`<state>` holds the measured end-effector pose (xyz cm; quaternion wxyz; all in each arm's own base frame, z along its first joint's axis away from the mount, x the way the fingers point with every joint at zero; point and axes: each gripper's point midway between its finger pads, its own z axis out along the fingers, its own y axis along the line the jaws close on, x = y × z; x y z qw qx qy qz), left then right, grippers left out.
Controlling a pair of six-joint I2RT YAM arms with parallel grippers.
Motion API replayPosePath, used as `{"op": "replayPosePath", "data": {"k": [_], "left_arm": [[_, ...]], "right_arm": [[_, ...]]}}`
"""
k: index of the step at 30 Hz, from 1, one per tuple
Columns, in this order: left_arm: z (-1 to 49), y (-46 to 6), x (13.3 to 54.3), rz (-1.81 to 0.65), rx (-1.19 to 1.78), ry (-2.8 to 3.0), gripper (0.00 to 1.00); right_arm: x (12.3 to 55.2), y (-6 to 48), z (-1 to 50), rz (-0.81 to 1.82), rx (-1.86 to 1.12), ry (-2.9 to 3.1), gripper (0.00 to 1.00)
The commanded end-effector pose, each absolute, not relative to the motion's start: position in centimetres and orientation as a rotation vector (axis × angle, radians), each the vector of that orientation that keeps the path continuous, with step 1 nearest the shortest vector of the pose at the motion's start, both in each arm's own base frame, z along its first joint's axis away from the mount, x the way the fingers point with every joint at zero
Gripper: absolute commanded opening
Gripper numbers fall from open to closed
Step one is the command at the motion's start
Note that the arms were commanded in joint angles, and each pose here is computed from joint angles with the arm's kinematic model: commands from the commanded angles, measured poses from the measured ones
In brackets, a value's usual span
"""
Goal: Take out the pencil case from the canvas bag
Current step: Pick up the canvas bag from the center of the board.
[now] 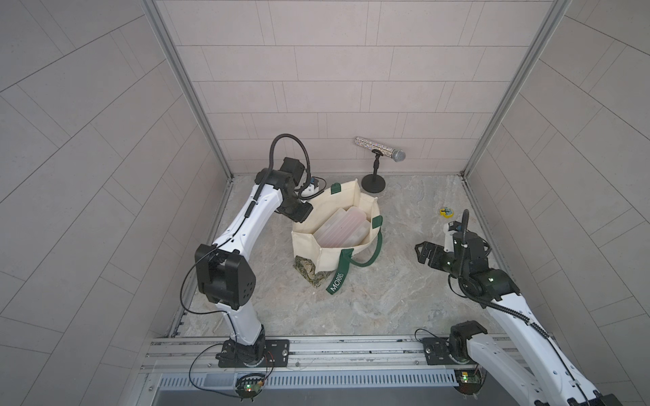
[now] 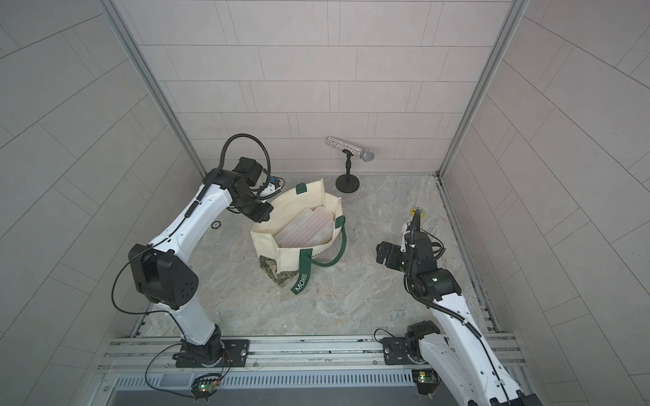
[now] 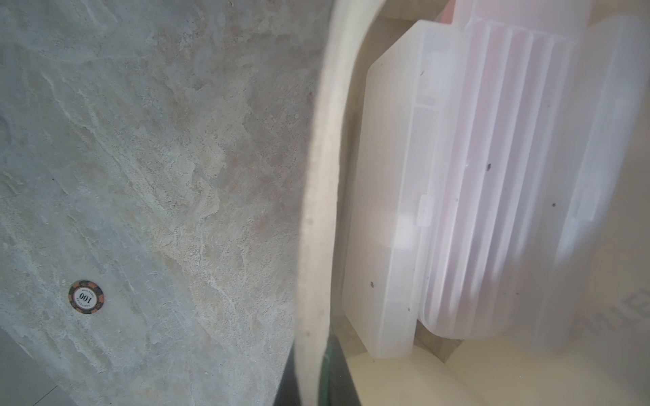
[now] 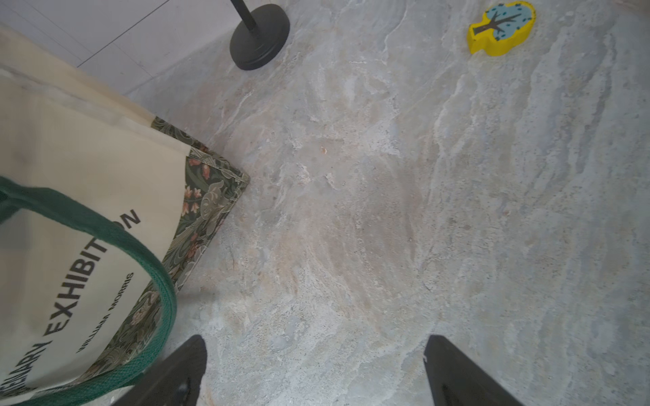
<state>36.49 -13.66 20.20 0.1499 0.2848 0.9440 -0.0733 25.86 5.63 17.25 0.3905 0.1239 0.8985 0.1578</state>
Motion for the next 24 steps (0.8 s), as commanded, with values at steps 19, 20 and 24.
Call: {"op": "replayPosePath", "data": {"k": [19,20,24], "left_arm": [[25.7,-14.6,40.5,-0.191,0.701,2.515,0.0],[26.1,-14.6,40.7,-0.186,0.692,2.5,0.0],[27.7,-14.8,41.7,-0.184,0.654,2.452,0.0]], "right_arm": [[30.3,28.6,31.2,0.675,-0.25,2.034,0.96],[30.3,29.8,30.3,0.679,-0.258,2.058,0.96],[29.8,33.1,25.7,0.702,-0.295,2.161,0.92]]}}
